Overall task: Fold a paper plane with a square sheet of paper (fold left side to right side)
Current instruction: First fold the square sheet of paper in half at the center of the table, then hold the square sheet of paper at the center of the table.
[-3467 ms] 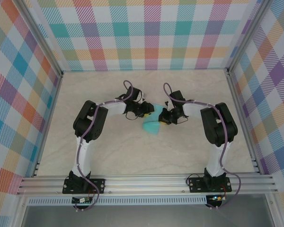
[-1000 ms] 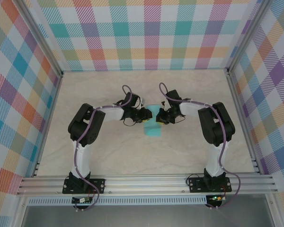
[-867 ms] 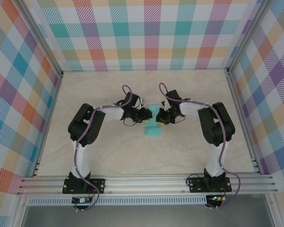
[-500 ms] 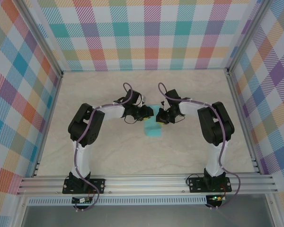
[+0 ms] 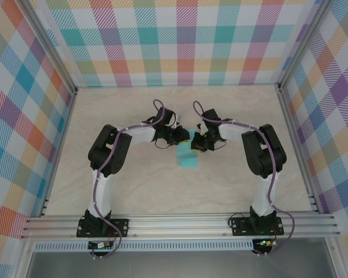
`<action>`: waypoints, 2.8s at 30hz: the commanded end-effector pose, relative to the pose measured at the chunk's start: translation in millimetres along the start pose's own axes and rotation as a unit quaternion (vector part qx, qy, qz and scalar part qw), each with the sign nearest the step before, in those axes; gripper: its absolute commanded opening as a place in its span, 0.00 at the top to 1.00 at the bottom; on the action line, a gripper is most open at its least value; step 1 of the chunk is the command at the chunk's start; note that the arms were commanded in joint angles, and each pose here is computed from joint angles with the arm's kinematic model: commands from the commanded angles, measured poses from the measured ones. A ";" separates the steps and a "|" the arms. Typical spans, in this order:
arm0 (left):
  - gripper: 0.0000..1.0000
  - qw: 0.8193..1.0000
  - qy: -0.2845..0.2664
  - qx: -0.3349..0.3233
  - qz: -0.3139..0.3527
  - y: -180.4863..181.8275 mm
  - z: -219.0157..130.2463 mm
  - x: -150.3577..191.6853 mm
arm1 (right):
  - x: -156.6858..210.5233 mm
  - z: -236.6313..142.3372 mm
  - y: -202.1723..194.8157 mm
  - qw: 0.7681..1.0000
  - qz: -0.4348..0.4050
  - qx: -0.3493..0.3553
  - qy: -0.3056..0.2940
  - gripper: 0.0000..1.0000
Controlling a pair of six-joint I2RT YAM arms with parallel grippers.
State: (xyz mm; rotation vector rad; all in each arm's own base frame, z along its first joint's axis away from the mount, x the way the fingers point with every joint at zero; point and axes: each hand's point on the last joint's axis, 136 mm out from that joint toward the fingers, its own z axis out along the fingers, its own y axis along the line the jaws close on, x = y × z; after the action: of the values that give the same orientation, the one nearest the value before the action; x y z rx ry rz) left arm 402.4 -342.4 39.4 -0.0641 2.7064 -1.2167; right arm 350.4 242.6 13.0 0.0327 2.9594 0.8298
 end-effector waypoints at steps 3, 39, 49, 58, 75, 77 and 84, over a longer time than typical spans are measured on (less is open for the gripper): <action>0.80 1.000 -0.008 -0.006 -0.003 15.2 -0.6 -11.2 | 31.6 23.8 -56.4 0.993 0.023 0.104 0.055 0.90; 0.76 0.991 -0.100 -0.087 -0.011 52.0 2.5 -82.9 | 37.4 23.8 -64.3 0.990 0.018 0.121 0.067 0.90; 0.70 0.987 -0.132 -0.058 0.071 -2.6 -58.5 -86.7 | 34.7 24.7 -55.7 0.993 0.020 0.098 0.062 0.90; 0.70 0.993 -0.080 -0.001 0.085 -32.7 -53.6 -19.7 | 32.4 23.0 -50.1 0.994 0.020 0.089 0.055 0.90; 0.72 0.998 -0.018 -0.053 0.025 21.7 0.0 29.6 | 21.0 12.2 -27.7 0.998 0.012 0.048 0.025 0.90; 0.72 0.998 -0.014 -0.056 0.023 25.1 0.9 34.2 | 12.7 -2.3 -16.0 1.000 0.003 0.030 0.001 0.91; 0.72 0.998 -0.005 -0.057 0.019 29.4 8.5 42.5 | -31.7 -45.4 11.4 0.997 0.002 -0.032 -0.064 1.00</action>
State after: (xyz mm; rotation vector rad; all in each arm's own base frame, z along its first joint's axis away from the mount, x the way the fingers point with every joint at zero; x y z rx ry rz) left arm 377.1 -335.2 30.2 -0.0199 2.6917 -1.0744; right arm 357.0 229.6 32.1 0.0647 2.8936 0.8424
